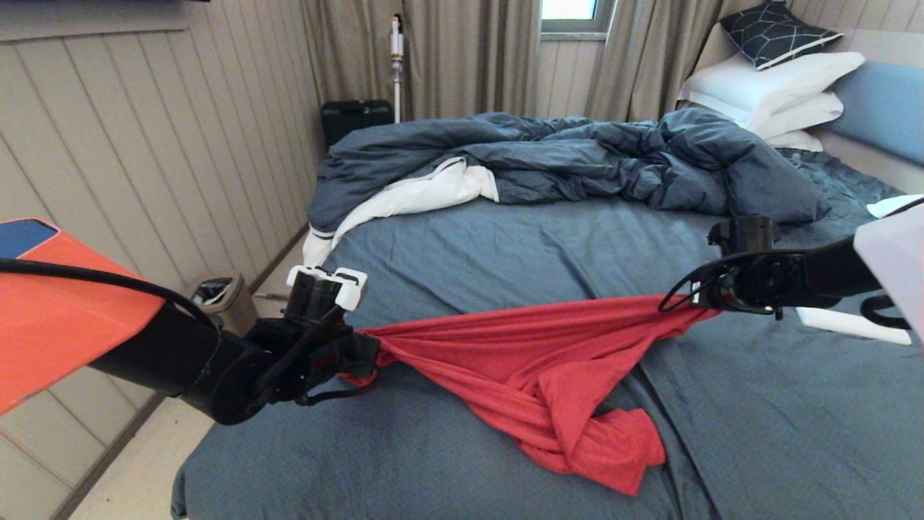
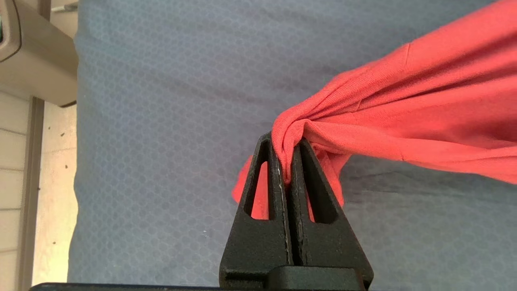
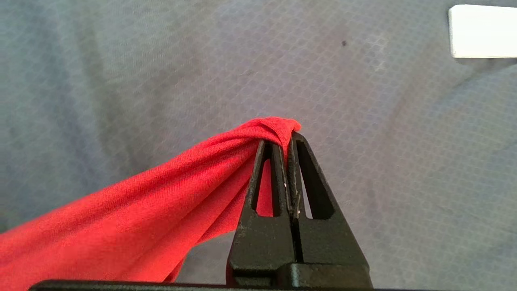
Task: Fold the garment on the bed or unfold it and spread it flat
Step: Unford the red T-shirt
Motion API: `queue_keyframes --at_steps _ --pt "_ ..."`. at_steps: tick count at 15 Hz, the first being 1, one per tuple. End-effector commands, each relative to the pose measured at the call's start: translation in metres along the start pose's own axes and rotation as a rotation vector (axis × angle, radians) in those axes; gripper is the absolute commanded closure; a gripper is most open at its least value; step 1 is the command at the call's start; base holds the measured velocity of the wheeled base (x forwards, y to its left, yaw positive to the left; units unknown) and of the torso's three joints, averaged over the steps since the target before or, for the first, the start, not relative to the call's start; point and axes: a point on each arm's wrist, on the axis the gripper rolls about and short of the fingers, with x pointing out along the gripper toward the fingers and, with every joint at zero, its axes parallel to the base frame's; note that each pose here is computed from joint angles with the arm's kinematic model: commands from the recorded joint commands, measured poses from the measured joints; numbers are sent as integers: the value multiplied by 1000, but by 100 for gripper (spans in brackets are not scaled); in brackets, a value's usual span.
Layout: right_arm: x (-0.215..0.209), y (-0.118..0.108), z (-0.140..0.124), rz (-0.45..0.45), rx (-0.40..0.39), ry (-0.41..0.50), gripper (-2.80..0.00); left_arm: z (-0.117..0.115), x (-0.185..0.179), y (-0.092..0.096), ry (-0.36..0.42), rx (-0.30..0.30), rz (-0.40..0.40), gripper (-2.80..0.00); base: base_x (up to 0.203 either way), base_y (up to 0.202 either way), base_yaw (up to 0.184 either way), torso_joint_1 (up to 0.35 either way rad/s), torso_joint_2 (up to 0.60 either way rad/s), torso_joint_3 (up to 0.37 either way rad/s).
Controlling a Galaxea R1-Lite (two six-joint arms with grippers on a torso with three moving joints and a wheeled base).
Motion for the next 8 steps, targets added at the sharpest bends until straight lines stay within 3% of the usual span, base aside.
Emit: queue_keyframes --at_steps 1,2,8 --pt "-2 5 -1 9 -7 1 0 0 -1 0 -2 0 1 0 0 0 0 0 0 0" --pt "-2 7 -3 14 -10 3 -280 0 -1 0 -2 0 1 0 0 0 0 0 0 0" --pt "-21 2 6 44 -13 -16 -280 2 0 -2 -9 0 -3 0 0 0 0 0 0 0"
